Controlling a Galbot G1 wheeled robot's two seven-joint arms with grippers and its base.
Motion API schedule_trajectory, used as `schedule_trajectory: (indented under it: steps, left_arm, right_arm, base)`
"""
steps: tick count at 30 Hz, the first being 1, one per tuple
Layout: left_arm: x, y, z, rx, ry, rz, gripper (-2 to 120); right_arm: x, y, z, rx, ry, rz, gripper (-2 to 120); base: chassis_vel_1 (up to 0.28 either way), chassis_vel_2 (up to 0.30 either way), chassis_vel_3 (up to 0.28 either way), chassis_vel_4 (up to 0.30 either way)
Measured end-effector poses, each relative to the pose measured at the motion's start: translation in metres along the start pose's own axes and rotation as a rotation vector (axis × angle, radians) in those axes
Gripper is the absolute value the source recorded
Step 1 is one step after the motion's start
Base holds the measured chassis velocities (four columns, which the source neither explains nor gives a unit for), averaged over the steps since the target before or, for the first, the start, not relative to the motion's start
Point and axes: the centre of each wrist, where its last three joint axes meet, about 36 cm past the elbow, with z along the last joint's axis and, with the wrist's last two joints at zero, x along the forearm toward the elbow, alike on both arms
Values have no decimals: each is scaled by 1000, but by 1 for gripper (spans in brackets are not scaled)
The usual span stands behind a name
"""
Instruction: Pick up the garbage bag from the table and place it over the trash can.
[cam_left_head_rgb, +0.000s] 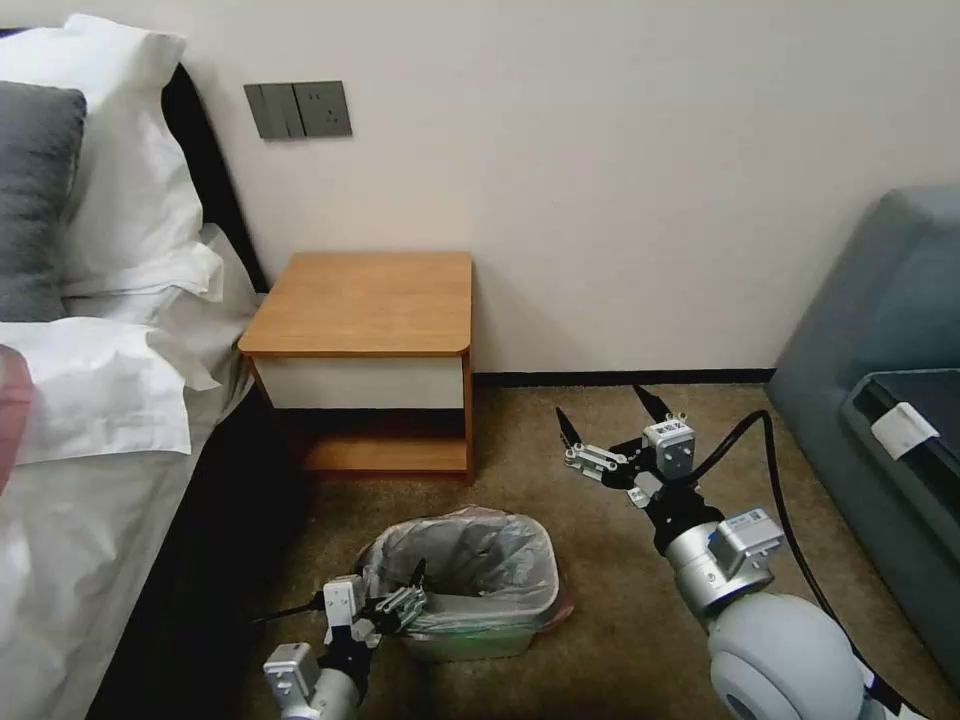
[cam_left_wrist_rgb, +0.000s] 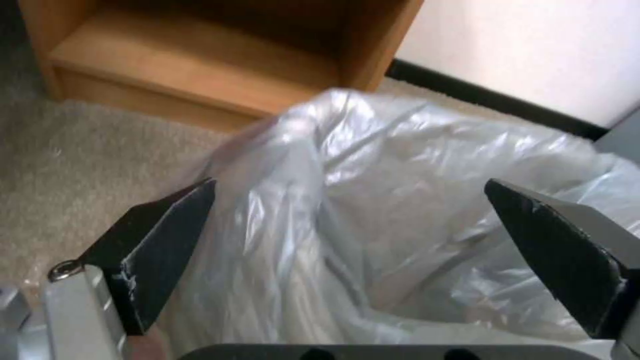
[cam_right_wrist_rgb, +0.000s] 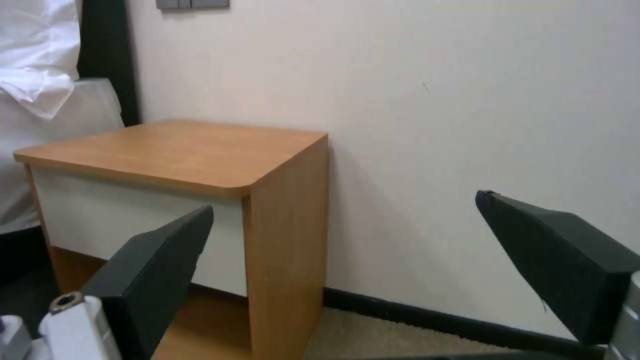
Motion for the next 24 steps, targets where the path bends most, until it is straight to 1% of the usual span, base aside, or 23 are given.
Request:
schedule_trajectory:
  steps: [3, 6, 7, 9, 10, 11, 12, 14, 15, 16, 17, 18, 20, 21, 22, 24]
  left_arm:
    - [4, 0, -4, -11, -7, 7, 100]
    - [9, 4, -12, -28, 2, 34, 100]
    - [9, 4, -12, -28, 2, 34, 100]
    - [13, 7, -18, -49, 5, 61, 100]
    - [14, 7, -22, -55, -8, 69, 100]
    - [16, 8, -27, -60, -48, 70, 100]
    - [16, 8, -27, -60, -48, 70, 100]
    - [19, 9, -36, -85, -145, 41, 100]
    - [21, 10, -44, -124, -232, -6, 100]
    - [21, 10, -44, -124, -232, -6, 100]
    - [23, 11, -51, -163, -304, -48, 100]
    - [27, 9, -62, -200, -377, -78, 100]
    - [35, 3, -83, -236, -486, -106, 100]
    - [35, 3, -83, -236, -486, -106, 100]
    - [39, 0, -93, -253, -534, -112, 100]
    - [48, -2, -106, -296, -589, -108, 100]
  right_arm:
    - [0, 0, 0, -3, -1, 0, 100]
    - [0, 1, 0, -8, -2, 2, 100]
    - [0, 1, 0, -8, -2, 2, 100]
    - [-1, 1, 0, -13, -3, 6, 100]
    - [-1, 1, 0, -15, -5, 10, 100]
    - [-1, 0, 0, -19, -8, 18, 100]
    - [-1, 0, 0, -19, -8, 18, 100]
    - [0, 0, 4, -38, -16, 34, 100]
    - [2, -2, 9, -54, -22, 44, 100]
    - [2, -2, 9, -54, -22, 44, 100]
    - [4, -5, 16, -68, -30, 46, 100]
    - [8, -12, 29, -84, -46, 45, 100]
    - [16, -27, 53, -100, -84, 53, 100]
    - [16, -27, 53, -100, -84, 53, 100]
    - [25, -35, 70, -108, -93, 72, 100]
    - [50, -38, 90, -130, -87, 111, 100]
  base:
    - [0, 0, 0, 0]
    - [0, 0, 0, 0]
    - [0, 0, 0, 0]
    - [0, 0, 0, 0]
    - [0, 0, 0, 0]
    - [0, 0, 0, 0]
    - [0, 0, 0, 0]
    - [0, 0, 0, 0]
    - [0, 0, 0, 0]
    - [0, 0, 0, 0]
    - [0, 0, 0, 0]
    - [0, 0, 0, 0]
    - [0, 0, 0, 0]
    - [0, 0, 0, 0]
    - [0, 0, 0, 0]
    - [0, 0, 0, 0]
